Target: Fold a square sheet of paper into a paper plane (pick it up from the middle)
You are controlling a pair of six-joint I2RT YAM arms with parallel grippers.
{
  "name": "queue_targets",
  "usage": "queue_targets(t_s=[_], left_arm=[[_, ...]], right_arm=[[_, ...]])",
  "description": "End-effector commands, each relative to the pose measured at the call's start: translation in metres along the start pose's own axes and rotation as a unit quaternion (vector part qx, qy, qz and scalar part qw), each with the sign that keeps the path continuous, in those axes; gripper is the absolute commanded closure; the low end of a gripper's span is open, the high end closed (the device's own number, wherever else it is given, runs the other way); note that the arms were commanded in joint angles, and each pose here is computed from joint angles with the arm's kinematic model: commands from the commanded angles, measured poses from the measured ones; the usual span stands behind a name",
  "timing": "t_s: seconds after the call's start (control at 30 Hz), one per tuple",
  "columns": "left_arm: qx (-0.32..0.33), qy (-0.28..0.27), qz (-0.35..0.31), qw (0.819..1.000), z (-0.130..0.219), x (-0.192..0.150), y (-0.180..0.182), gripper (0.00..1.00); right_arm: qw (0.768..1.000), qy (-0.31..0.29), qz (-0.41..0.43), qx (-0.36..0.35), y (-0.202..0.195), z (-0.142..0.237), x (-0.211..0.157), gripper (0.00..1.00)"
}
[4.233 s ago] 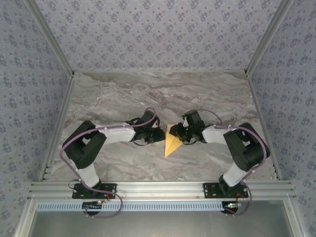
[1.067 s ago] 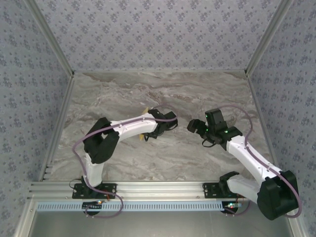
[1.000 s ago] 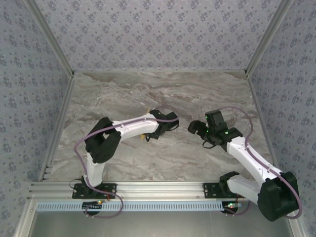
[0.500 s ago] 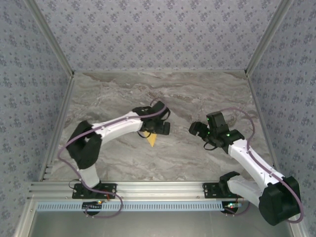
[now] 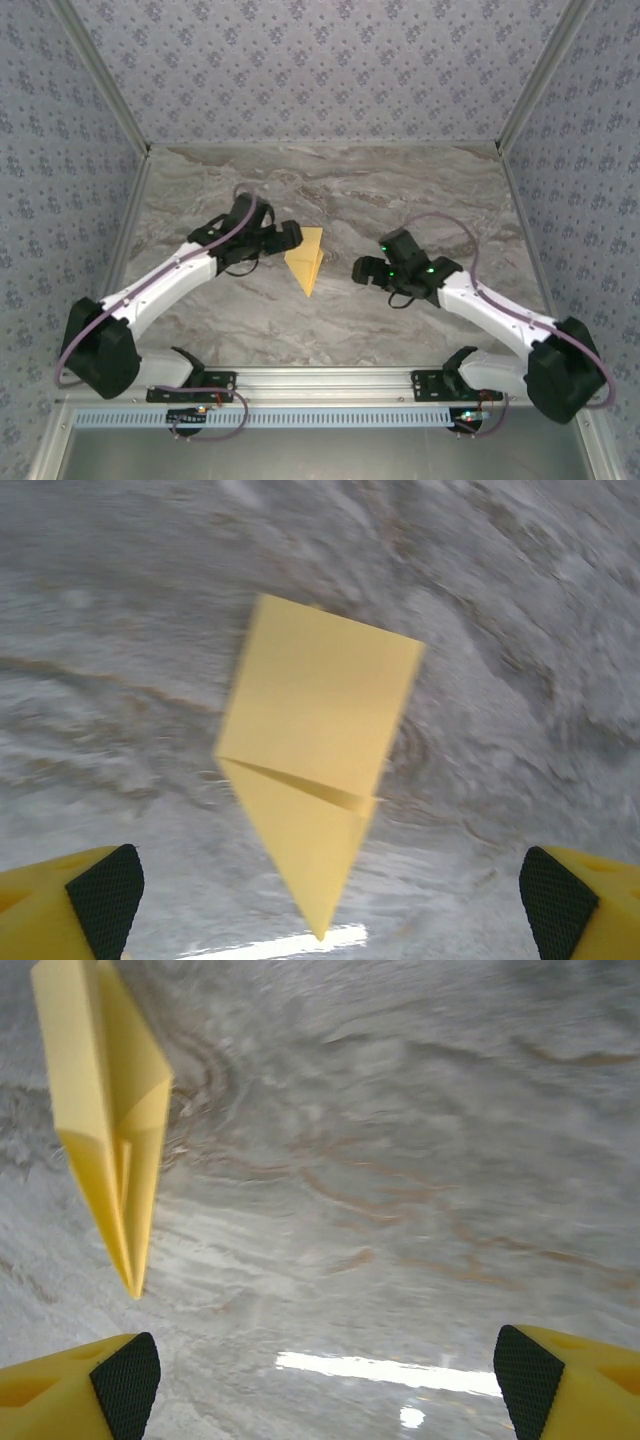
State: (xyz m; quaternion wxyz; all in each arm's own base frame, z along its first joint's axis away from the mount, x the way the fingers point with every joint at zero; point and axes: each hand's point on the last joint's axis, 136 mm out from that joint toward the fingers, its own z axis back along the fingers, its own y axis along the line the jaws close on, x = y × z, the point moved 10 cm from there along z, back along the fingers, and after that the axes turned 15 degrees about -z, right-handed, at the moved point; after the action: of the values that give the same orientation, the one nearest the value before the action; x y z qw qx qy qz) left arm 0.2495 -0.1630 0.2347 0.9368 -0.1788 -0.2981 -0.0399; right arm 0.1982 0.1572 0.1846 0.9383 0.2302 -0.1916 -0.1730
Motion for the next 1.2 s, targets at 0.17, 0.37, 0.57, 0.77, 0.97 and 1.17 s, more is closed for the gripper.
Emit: queue_targets(t_s=[0.17, 0.37, 0.57, 0.77, 0.97, 1.17], left_arm=[[0.026, 0.000, 0.110, 0.994, 0.007, -0.018, 0.054, 0.01], [0.033, 0.000, 0.138, 0.990, 0.009, -0.026, 0.070, 0.01], [0.041, 0.001, 0.149, 0.988, 0.012, -0.030, 0.078, 0.01], [0.039, 0.005, 0.152, 0.988, 0.012, -0.034, 0.079, 0.01], [0.031, 0.004, 0.145, 0.989, 0.012, -0.035, 0.079, 0.01], [0.019, -0.003, 0.138, 0.990, 0.009, -0.036, 0.078, 0.01]], right_arm=[[0.997, -0.004, 0.069, 0.041, 0.093, -0.030, -0.021, 0.20], [0.994, 0.036, 0.083, 0.054, 0.135, -0.068, -0.034, 0.46], [0.995, 0.048, 0.079, 0.035, 0.156, -0.107, -0.030, 0.56], [0.996, 0.049, 0.073, -0.006, 0.147, -0.135, -0.021, 0.57], [0.988, 0.091, 0.114, -0.041, 0.136, -0.152, -0.027, 0.57], [0.970, 0.125, 0.194, -0.078, 0.110, -0.147, -0.037, 0.57]])
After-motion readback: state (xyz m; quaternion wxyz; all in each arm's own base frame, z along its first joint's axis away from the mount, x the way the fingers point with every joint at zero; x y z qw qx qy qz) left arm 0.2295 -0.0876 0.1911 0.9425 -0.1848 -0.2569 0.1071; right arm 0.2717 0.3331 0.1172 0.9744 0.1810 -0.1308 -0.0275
